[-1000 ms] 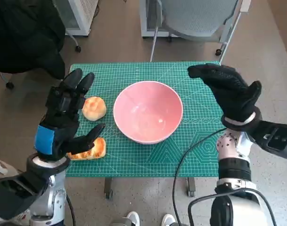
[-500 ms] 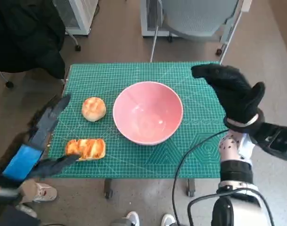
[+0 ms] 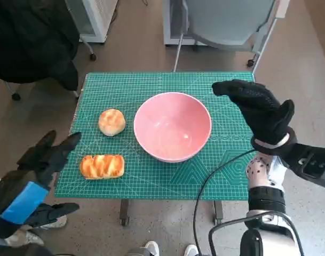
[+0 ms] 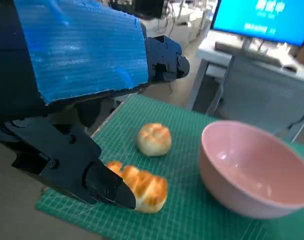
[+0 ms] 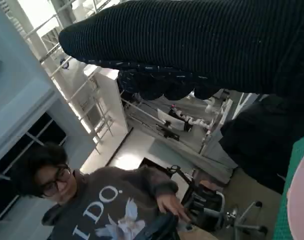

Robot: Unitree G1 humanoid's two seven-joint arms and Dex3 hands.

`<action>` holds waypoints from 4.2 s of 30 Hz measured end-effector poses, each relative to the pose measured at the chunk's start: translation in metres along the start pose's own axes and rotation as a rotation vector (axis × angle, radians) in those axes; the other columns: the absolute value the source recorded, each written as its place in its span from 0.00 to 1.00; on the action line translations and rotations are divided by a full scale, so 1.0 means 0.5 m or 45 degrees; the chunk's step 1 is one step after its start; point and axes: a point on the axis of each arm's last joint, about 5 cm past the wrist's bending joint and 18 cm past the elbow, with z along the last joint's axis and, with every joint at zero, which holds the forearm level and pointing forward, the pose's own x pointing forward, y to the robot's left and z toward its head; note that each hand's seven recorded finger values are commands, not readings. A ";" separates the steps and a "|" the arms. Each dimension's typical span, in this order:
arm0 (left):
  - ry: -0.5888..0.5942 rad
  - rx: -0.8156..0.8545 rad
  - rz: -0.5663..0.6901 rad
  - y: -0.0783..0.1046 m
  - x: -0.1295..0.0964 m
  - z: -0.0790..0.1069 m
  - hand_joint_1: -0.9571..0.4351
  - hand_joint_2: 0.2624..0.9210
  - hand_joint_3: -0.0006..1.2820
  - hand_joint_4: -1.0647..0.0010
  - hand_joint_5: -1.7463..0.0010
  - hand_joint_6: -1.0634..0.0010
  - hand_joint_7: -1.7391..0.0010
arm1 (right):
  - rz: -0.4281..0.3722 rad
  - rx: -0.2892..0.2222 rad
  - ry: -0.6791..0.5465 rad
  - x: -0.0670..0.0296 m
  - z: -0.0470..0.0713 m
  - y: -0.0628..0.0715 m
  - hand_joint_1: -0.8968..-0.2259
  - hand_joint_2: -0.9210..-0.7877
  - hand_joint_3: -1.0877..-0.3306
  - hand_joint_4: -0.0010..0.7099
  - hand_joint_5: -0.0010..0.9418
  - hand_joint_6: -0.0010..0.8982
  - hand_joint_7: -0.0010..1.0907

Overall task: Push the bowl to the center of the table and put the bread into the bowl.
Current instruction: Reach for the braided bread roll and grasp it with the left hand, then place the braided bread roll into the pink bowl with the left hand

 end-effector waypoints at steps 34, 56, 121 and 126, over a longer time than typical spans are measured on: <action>0.234 0.105 -0.137 -0.097 0.157 -0.004 0.57 0.67 0.01 0.80 1.00 0.65 1.00 | -0.013 0.120 0.044 -0.005 -0.011 -0.005 0.38 0.00 0.56 0.29 0.01 0.31 0.01; 0.392 0.082 -0.236 -0.124 0.212 -0.018 0.59 0.71 0.01 0.80 1.00 0.66 1.00 | -0.013 0.123 0.046 -0.005 -0.011 -0.006 0.38 0.00 0.56 0.29 0.01 0.30 0.01; 0.452 0.298 -0.313 -0.174 0.262 -0.034 0.69 0.78 0.33 0.49 0.22 0.48 0.26 | 0.028 0.122 0.019 0.009 0.002 -0.010 0.34 0.00 0.59 0.28 0.00 0.30 0.00; 0.424 0.279 -0.283 -0.165 0.252 -0.028 0.69 0.75 0.34 0.46 0.17 0.41 0.37 | 0.029 0.126 0.021 0.010 0.001 -0.009 0.34 0.00 0.60 0.28 0.00 0.30 0.00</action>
